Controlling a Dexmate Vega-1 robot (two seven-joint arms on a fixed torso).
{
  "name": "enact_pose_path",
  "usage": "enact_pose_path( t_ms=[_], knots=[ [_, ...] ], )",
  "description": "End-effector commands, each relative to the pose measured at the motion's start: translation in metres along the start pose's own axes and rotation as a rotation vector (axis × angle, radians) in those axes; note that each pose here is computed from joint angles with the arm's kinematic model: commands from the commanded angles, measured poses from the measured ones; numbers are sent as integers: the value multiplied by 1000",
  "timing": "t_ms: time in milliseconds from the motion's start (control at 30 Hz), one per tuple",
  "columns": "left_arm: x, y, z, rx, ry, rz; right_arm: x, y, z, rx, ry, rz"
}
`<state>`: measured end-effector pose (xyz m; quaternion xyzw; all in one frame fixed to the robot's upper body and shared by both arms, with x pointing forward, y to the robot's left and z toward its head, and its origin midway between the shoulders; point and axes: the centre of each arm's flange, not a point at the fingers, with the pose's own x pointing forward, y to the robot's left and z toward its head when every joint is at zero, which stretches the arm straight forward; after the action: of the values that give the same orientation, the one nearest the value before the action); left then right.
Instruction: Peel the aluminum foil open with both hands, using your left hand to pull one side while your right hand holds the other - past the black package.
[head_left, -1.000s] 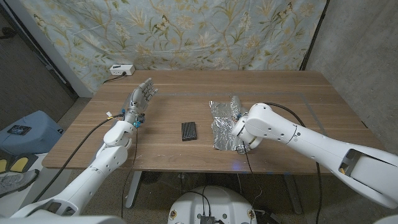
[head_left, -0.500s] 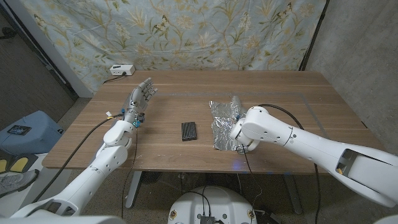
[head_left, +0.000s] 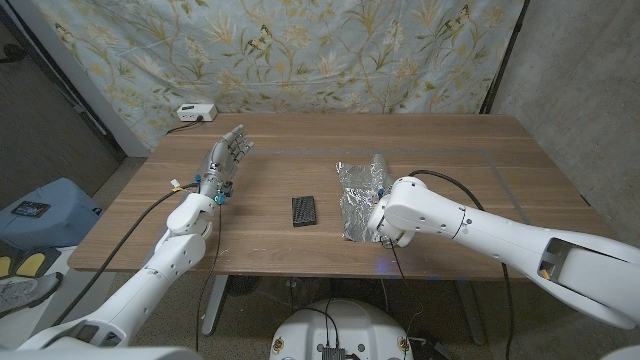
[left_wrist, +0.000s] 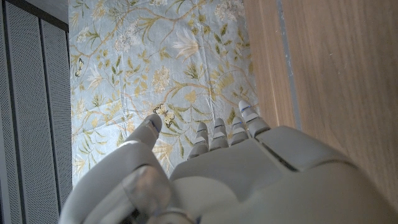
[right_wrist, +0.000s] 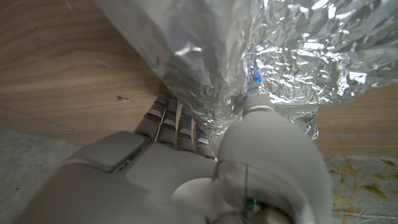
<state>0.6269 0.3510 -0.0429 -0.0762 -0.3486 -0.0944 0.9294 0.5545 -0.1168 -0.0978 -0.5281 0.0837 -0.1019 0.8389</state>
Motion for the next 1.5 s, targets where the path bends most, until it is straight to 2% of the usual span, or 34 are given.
enact_pose_path(
  t_ms=[33, 233, 400, 700, 1200, 1500],
  knots=[
    [0, 1, -1, -6, 4, 6, 3, 7, -2, -39, 0, -19],
    [0, 1, 0, -8, 4, 8, 3, 8, 0, -50, -3, -26],
    [0, 1, 1, -10, 7, 9, 2, 8, 1, -44, -21, -90],
    [-1, 1, 2, -16, 8, 11, -1, 6, 4, -27, -33, -134],
    [0, -1, -2, -32, 19, 4, -7, -3, 6, -22, -53, -89],
    [0, -2, -1, -37, 21, -3, -12, -10, 9, -10, -73, -95]
  ],
)
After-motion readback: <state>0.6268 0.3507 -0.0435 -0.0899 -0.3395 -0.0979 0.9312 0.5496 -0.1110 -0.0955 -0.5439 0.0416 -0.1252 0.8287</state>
